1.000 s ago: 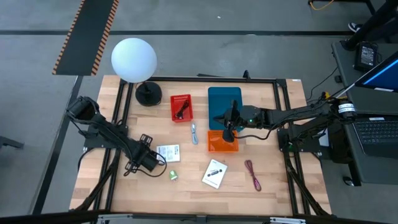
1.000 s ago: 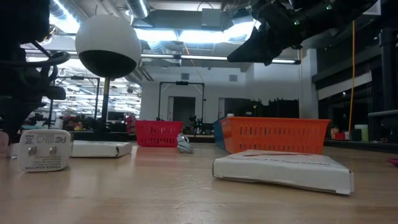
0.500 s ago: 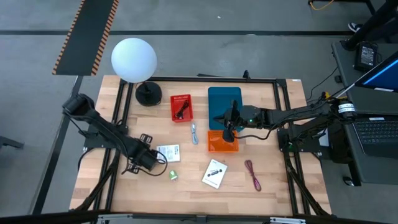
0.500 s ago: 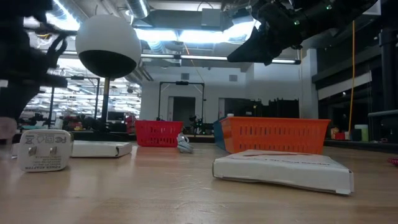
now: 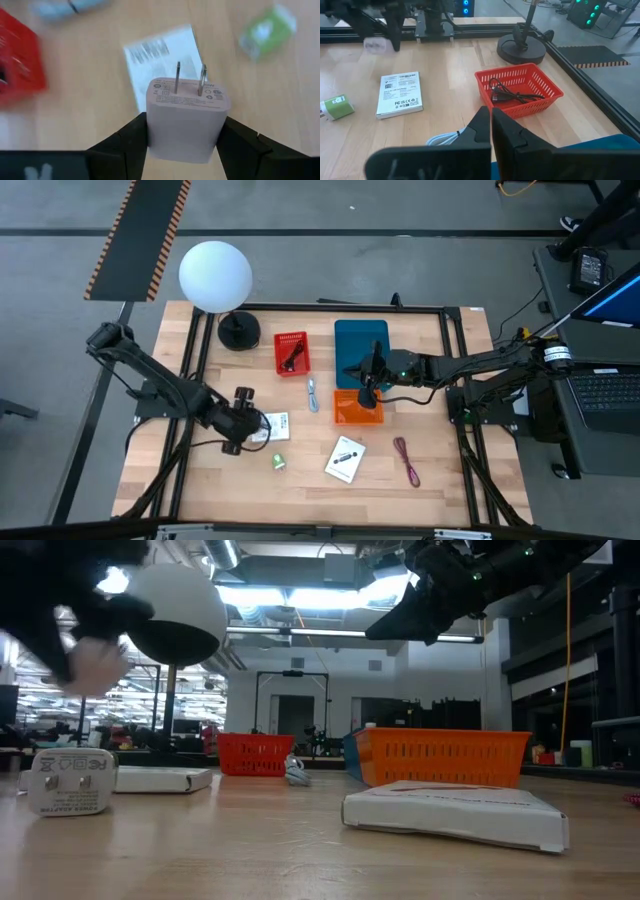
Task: Pick and place items into bin
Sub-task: Put the light pink charger adapter into the orange bin
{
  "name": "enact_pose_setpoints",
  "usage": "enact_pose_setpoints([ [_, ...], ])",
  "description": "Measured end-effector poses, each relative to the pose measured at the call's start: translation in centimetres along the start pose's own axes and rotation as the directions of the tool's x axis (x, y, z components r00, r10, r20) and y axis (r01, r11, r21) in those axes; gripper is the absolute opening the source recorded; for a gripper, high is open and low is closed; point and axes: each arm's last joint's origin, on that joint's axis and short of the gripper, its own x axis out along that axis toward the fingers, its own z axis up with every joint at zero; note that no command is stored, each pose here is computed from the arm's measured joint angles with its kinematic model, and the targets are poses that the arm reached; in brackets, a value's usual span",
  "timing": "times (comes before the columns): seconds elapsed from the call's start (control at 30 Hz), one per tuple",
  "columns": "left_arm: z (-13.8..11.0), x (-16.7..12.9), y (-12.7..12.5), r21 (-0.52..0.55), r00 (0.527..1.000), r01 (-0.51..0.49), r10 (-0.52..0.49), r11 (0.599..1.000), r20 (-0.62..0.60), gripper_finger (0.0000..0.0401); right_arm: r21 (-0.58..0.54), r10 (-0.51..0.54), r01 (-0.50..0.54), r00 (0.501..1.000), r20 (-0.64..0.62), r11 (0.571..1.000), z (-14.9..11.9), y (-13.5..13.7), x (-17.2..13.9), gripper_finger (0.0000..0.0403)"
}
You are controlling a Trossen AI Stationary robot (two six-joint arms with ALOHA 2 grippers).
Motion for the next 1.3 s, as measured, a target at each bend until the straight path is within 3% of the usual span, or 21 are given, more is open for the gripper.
enact_pose_setpoints([
  [0.17, 1.0, -1.7, 1.5, -0.026, 0.98, -0.036, 0.041, 0.999, 0.194, 0.0189, 0.0, 0.0, 0.0, 1.0, 0.0, 1.0, 0.0, 0.0, 0.0, 0.0],
  [0.43, 1.1, -1.0, 2.8, -0.017, 0.87, -0.015, 0.022, 1.0, 0.493, 0.0189, -0.025, 0.001, -0.001, 1.0, -0.001, 1.0, 0.0, 0.0, 0.0, 0.0],
  [0.77, -0.1, 1.5, 3.9, -0.067, 0.747, -0.057, 0.087, 0.996, 0.659, 0.0189, -0.039, 0.031, -0.031, 1.0, 0.002, 0.999, 0.0, 0.9, -0.2, 0.0],
  [0.93, 0.1, 1.6, 5.1, -0.163, 0.728, -0.044, 0.143, 0.986, 0.671, 0.0189, -0.041, 0.038, -0.038, 0.999, 0.002, 0.998, 0.0, 1.1, -0.2, 0.0],
  [1.3, 0.7, 1.4, 7.9, -0.229, 0.667, -0.102, 0.237, 0.968, 0.706, 0.0189, -0.063, 0.027, -0.026, 1.0, 0.003, 0.998, 0.0, 1.0, -0.2, 0.0],
])
